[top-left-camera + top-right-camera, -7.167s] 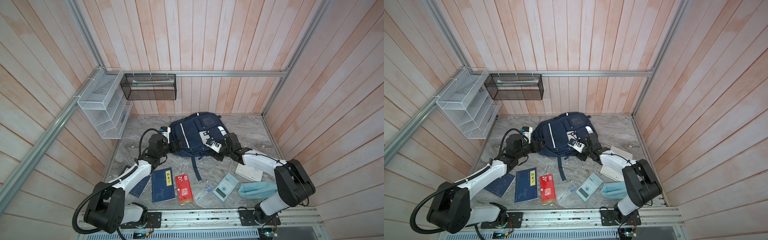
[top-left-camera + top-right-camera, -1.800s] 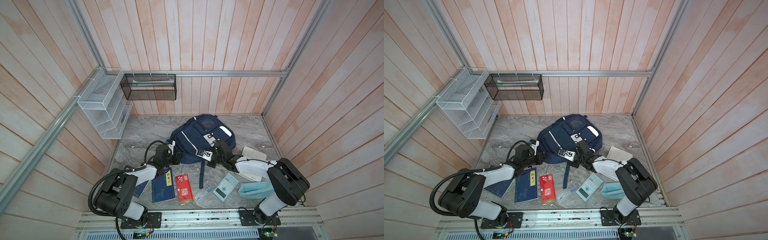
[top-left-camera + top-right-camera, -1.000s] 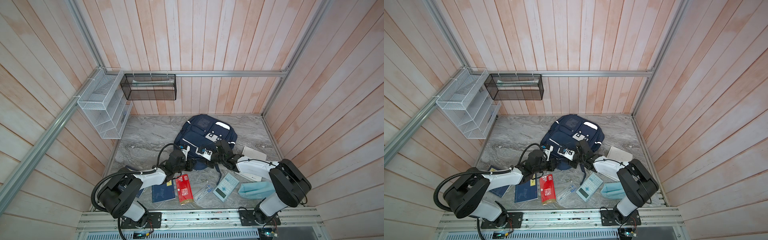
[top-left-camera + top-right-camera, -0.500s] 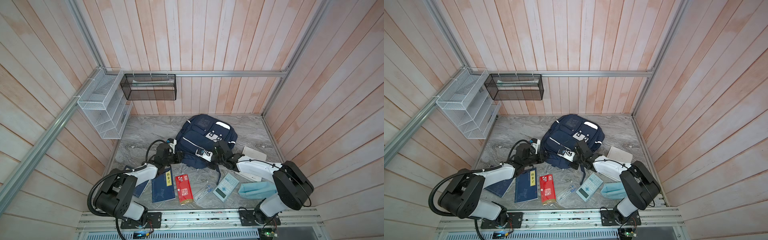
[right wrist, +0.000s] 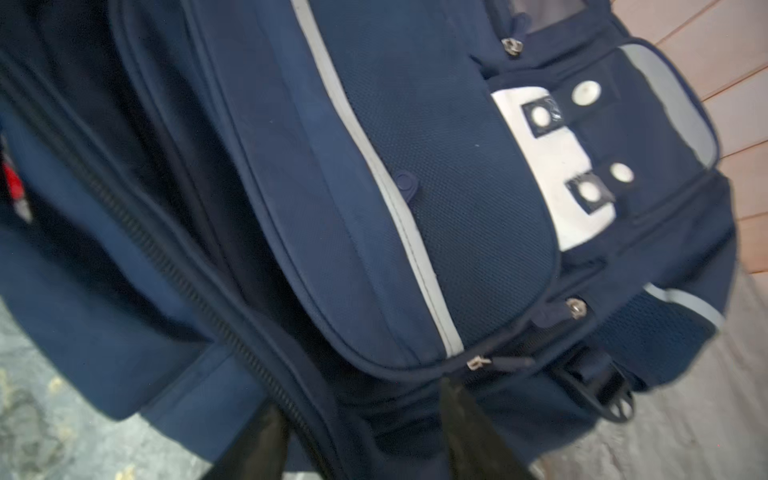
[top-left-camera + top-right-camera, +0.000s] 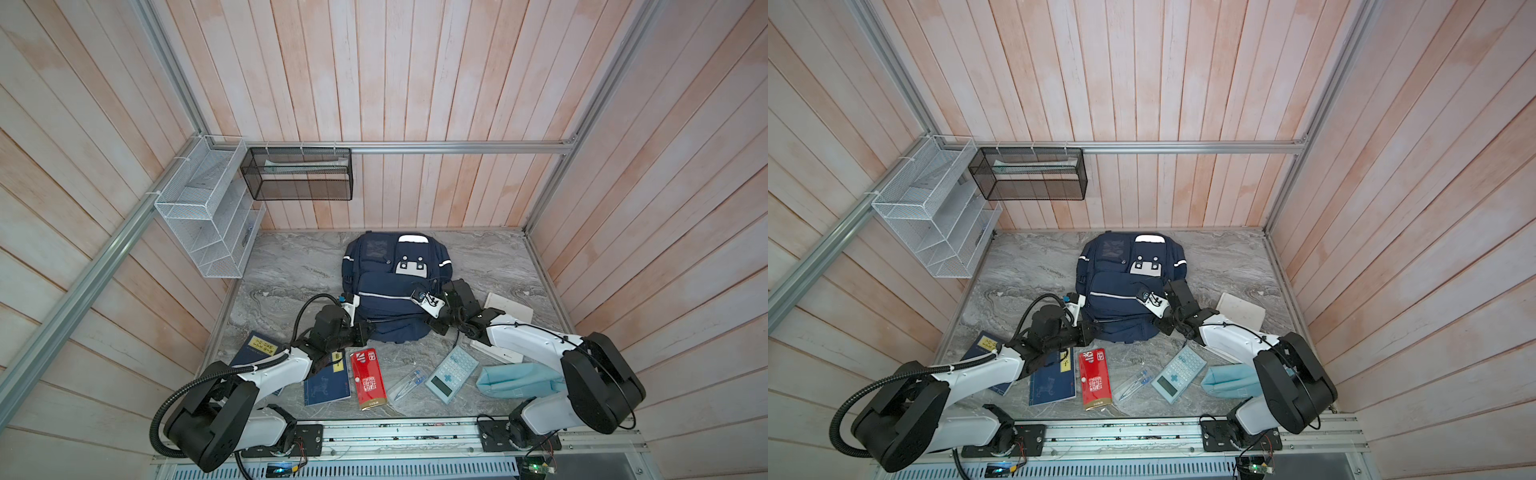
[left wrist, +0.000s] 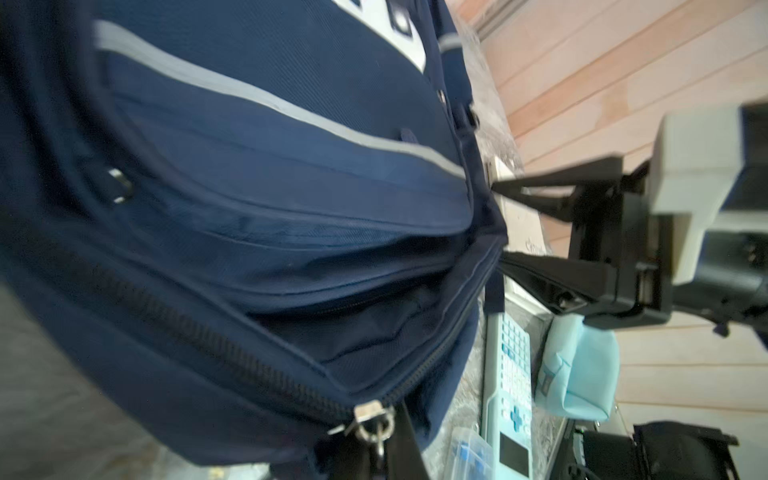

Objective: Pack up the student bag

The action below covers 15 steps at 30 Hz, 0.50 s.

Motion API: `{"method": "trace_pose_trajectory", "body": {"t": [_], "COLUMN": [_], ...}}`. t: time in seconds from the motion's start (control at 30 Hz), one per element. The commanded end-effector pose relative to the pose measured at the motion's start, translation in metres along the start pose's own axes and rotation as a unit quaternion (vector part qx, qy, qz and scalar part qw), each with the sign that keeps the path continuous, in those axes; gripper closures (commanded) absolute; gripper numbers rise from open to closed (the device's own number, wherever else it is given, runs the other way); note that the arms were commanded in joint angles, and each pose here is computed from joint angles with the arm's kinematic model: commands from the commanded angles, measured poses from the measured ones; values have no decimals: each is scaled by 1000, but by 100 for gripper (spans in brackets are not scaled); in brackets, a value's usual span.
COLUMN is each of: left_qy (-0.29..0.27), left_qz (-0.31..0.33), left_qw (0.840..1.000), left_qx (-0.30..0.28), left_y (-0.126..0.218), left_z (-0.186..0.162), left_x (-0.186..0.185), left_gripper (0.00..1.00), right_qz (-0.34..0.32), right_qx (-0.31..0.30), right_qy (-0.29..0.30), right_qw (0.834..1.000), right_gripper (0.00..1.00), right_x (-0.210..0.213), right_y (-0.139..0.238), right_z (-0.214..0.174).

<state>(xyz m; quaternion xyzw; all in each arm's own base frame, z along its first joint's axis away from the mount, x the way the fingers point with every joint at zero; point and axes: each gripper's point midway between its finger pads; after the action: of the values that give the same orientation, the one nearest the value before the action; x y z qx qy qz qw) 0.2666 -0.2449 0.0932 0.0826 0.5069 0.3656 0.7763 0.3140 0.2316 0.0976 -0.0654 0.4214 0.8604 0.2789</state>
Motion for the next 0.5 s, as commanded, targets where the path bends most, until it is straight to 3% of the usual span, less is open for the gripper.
{"method": "trace_pose_trajectory", "body": {"t": [0.0,0.1,0.17,0.47], "left_qy": [2,-1,-11,-18], "left_qz": [-22,-42,-45,-48], "left_qw": [999,998,998,999], "left_qx": [-40,-38,-37,-15], "left_y": [-8,-14,-15,-20], "left_z": [15,20,24,19], "left_x": [-21,-32,-40,-42], "left_gripper": [100,100,100,100], "right_qz": [41,79,101,176], "right_qx": [-85,-160,-175,-82], "right_qy": [-3,45,64,81], "right_qw": [996,983,977,978], "right_gripper": [38,33,33,41], "right_x": [25,58,70,81], "right_y": [25,29,23,-29], "right_z": [41,65,74,66]}}
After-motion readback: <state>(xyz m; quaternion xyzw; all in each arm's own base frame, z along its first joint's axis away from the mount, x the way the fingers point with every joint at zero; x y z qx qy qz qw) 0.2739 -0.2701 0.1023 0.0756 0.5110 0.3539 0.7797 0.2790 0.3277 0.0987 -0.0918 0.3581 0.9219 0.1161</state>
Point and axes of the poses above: each gripper's point midway between its finger pads, its own y axis back along the fingers, its own x axis along the line the jaws close on, z = x × y, and after that the axes turned 8 degrees about y, right-handed
